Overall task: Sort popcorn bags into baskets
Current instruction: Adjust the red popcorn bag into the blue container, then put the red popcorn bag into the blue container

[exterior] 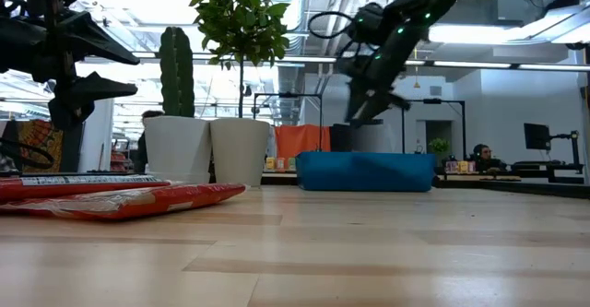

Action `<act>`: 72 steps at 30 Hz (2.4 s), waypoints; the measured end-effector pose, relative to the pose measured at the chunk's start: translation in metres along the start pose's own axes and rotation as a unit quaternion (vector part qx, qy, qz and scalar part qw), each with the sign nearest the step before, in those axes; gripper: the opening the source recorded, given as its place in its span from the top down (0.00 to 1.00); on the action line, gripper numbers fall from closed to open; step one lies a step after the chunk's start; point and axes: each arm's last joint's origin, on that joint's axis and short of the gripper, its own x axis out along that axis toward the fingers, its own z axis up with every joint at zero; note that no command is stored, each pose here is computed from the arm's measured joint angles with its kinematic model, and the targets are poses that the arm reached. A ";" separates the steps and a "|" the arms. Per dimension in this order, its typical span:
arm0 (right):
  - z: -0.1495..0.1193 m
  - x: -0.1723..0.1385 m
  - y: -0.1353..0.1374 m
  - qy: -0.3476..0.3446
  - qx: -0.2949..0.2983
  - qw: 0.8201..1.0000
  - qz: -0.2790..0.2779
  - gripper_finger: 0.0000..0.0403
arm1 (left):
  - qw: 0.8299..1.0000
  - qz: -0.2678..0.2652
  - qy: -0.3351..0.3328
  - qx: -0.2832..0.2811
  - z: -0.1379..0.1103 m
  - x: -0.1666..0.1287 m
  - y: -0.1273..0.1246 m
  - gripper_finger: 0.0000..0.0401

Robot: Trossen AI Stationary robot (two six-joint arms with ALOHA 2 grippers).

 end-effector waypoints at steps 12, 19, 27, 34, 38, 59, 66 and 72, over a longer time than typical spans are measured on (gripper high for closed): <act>-0.023 0.054 0.008 0.072 0.005 0.997 0.001 0.70 | 1.000 0.000 0.000 -0.008 0.000 0.000 0.000 0.54; -0.024 0.050 -0.008 0.097 0.025 0.994 -0.053 0.75 | 1.000 0.002 -0.002 -0.002 0.000 0.000 0.000 0.54; -0.015 0.044 -0.005 0.063 0.027 0.997 -0.022 0.76 | 1.000 0.004 -0.005 -0.001 0.000 0.000 0.000 0.54; -0.004 0.030 0.026 0.043 -0.011 0.995 0.084 0.76 | 1.000 0.005 -0.006 -0.025 0.000 0.000 0.000 0.54; -0.014 0.023 0.059 0.068 -0.053 0.984 0.158 0.76 | 0.999 0.005 -0.006 -0.046 0.000 0.000 0.000 0.54; -0.151 0.016 0.181 0.091 -0.192 0.963 0.164 0.67 | 0.994 -0.033 0.073 -0.072 -0.003 -0.001 -0.003 0.54; -0.169 0.057 0.185 0.125 -0.117 0.970 0.174 0.47 | 0.993 -0.037 0.104 -0.048 -0.007 0.001 -0.003 0.54; -0.182 0.093 0.190 0.176 -0.086 0.966 0.169 0.42 | 0.988 -0.042 0.141 -0.034 -0.012 0.002 -0.003 0.54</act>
